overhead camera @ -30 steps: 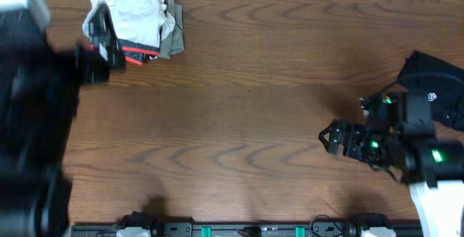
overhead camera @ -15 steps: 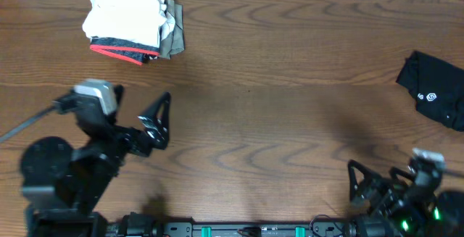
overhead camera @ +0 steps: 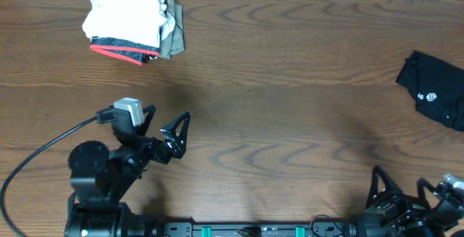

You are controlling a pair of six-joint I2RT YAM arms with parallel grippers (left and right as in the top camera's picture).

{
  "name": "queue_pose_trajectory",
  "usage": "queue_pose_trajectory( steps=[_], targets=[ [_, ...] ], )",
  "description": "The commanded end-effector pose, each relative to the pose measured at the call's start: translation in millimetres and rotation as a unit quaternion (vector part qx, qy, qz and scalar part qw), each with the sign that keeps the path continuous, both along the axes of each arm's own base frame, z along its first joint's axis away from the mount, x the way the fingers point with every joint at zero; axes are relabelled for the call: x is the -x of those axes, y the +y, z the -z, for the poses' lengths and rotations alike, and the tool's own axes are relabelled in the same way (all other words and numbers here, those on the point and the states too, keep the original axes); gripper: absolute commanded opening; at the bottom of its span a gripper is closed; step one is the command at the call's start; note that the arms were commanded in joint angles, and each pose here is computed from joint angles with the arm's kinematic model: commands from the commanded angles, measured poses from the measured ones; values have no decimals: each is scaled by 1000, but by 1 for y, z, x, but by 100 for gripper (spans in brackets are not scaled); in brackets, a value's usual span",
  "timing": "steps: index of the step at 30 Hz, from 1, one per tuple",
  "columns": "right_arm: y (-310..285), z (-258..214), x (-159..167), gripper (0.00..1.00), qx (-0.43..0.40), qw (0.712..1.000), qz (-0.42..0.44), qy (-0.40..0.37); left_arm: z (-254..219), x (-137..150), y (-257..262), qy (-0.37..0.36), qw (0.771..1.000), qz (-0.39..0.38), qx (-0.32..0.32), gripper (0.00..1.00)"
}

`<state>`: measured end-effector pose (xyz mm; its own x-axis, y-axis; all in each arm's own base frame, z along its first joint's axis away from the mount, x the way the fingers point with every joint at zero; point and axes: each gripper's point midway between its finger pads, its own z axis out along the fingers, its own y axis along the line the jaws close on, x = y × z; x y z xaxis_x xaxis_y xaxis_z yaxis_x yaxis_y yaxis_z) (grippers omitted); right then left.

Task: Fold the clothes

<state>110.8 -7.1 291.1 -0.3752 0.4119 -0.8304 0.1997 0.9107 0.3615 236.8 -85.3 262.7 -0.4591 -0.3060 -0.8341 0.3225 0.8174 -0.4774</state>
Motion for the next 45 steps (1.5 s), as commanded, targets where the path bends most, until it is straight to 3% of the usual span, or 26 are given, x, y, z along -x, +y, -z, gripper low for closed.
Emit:
queue_pose_trajectory(
  steps=[1,15,22,30,37,45],
  targets=[
    [-21,-11,-1,99,17,998,59,-22,6,-3,-3,17,1000,6,9,98],
    [-23,-52,-13,99,11,992,68,-109,34,-19,-3,77,997,5,9,98],
    [-23,-52,-13,99,12,992,68,-109,43,-23,-3,96,995,5,9,98],
    [-22,-43,-11,99,12,994,65,-91,51,-26,-3,113,994,5,8,98],
    [-23,-7,2,99,21,998,63,-12,55,-28,-3,120,993,5,8,98],
    [-26,0,0,99,45,997,64,1,55,-28,-3,121,993,5,8,98]
  ],
)
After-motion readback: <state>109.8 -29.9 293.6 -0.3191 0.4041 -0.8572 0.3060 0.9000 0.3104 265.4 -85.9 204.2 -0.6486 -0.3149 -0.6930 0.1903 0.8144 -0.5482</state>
